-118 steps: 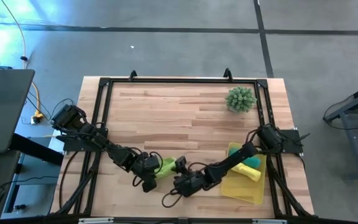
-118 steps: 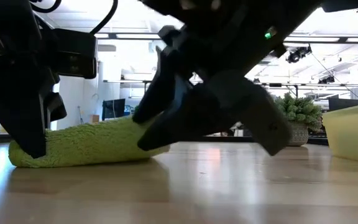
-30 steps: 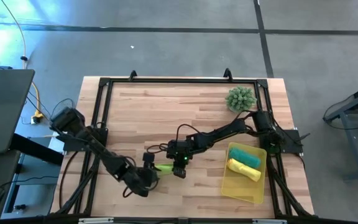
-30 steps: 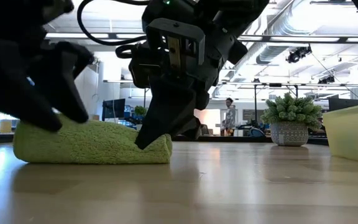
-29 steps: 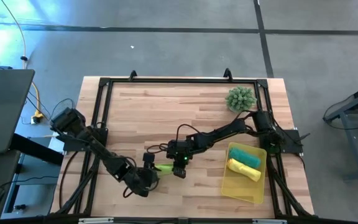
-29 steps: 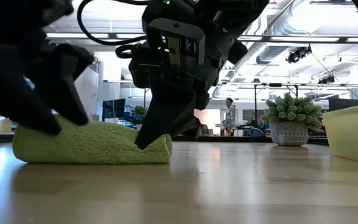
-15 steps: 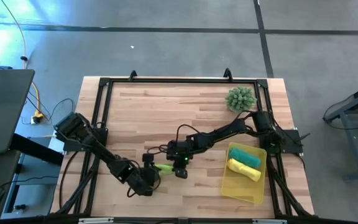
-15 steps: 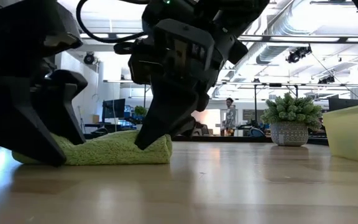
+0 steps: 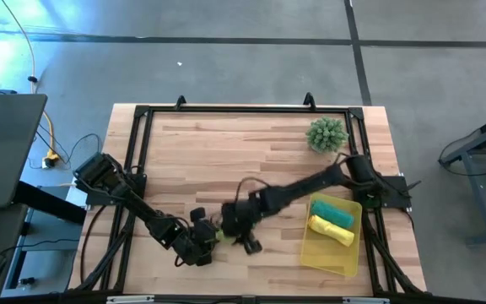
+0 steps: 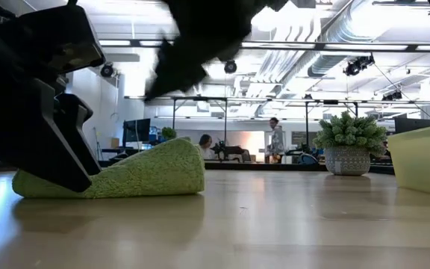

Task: Roll microfiber towels into tight, uniform cylinder then place into a basket
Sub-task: Put the green microfiber cloth into the yellow bin

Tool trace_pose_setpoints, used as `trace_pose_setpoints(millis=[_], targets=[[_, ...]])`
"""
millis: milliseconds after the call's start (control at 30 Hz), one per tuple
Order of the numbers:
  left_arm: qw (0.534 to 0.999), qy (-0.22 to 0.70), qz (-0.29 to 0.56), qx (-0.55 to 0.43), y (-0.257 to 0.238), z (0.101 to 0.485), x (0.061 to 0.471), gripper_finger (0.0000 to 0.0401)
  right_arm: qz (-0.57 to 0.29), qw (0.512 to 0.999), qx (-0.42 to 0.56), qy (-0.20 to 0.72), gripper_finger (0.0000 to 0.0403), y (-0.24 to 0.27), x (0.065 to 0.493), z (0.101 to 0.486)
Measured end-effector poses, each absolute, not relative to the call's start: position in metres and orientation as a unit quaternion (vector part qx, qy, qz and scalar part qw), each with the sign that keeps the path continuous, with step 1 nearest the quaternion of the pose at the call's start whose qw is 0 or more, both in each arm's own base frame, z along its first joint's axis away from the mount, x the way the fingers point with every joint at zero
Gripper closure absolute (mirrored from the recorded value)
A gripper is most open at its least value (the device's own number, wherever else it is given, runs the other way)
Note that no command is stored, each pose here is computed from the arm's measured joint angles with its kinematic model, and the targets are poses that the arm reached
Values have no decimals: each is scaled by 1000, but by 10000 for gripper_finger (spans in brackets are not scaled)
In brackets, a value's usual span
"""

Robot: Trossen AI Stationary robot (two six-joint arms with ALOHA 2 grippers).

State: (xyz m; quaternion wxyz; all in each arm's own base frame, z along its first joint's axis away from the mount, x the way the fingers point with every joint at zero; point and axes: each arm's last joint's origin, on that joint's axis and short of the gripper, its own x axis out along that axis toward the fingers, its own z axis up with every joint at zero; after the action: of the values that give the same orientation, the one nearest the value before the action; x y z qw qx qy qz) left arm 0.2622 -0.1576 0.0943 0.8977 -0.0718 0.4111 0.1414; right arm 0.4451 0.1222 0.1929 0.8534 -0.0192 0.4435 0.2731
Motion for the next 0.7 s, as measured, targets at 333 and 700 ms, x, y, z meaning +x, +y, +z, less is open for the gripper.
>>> trace_pose_setpoints(millis=[333,700], targets=[[899,410,137,-68,-163,94,258,226,118,896,-219,368,253,185,441,184],[899,407,142,-78,-163,94,257,226,83,888,-201,405,152,175,452,144]])
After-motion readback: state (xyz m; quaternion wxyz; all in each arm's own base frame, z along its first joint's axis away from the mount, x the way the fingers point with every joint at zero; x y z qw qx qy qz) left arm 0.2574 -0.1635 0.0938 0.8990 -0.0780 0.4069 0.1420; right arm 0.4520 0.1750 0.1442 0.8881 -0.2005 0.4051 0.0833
